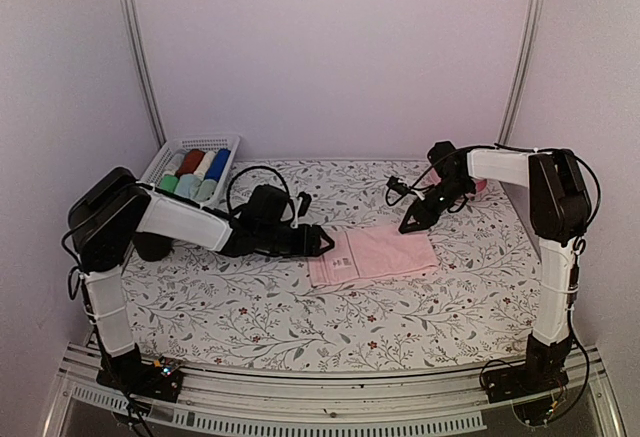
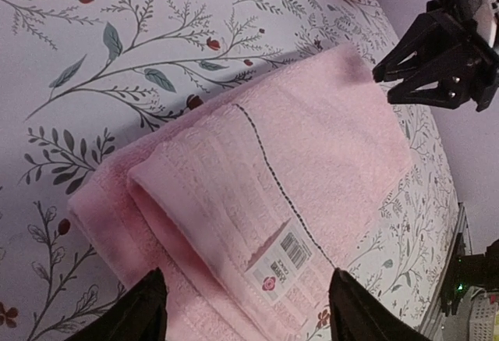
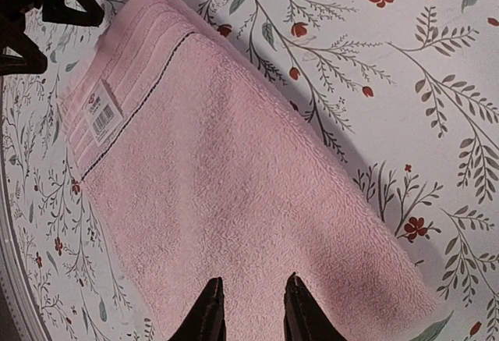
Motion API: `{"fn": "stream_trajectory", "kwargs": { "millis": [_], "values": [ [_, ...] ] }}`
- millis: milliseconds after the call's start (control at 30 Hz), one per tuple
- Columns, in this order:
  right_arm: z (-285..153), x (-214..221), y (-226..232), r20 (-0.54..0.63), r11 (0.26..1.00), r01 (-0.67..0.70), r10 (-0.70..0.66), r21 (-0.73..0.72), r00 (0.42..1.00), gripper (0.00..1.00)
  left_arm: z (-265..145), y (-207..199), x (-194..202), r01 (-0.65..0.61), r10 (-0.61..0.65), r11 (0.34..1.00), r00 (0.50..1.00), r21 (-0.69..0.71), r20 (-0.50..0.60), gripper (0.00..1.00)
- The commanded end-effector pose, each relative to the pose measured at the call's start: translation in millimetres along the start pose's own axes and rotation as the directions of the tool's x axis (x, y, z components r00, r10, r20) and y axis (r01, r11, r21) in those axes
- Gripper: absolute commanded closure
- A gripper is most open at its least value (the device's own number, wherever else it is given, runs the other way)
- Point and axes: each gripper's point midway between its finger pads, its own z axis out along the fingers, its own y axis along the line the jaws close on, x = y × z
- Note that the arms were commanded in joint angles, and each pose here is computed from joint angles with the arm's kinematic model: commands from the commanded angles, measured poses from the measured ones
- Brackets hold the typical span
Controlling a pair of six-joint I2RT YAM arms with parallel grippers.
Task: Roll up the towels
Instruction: Smooth out the towel at the center of the board.
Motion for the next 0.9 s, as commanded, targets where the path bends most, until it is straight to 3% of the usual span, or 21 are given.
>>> {"fn": "stream_trajectory", "kwargs": {
  "millis": [0, 333, 867],
  "values": [
    [0, -1, 0, 0.004, 1.0, 0.002, -0.002, 0.009, 1.0, 0.75, 15, 10, 20, 0.044, -0.043, 0.999, 0.998, 0.007, -0.04, 0.29],
    [1, 1, -1, -0.001, 1.0, 0.0, 0.0, 0.011, 1.0, 0.75, 26, 13, 34, 0.079, -0.078, 0.997, 0.995, 0.015, -0.062, 0.29],
    [2, 1, -2, -0.003, 1.0, -0.003, 0.003, 0.012, 1.0, 0.76, -2, -21, 7, 0.061, -0.064, 0.995, 0.997, 0.08, 0.042, 0.3]
  ]
}}
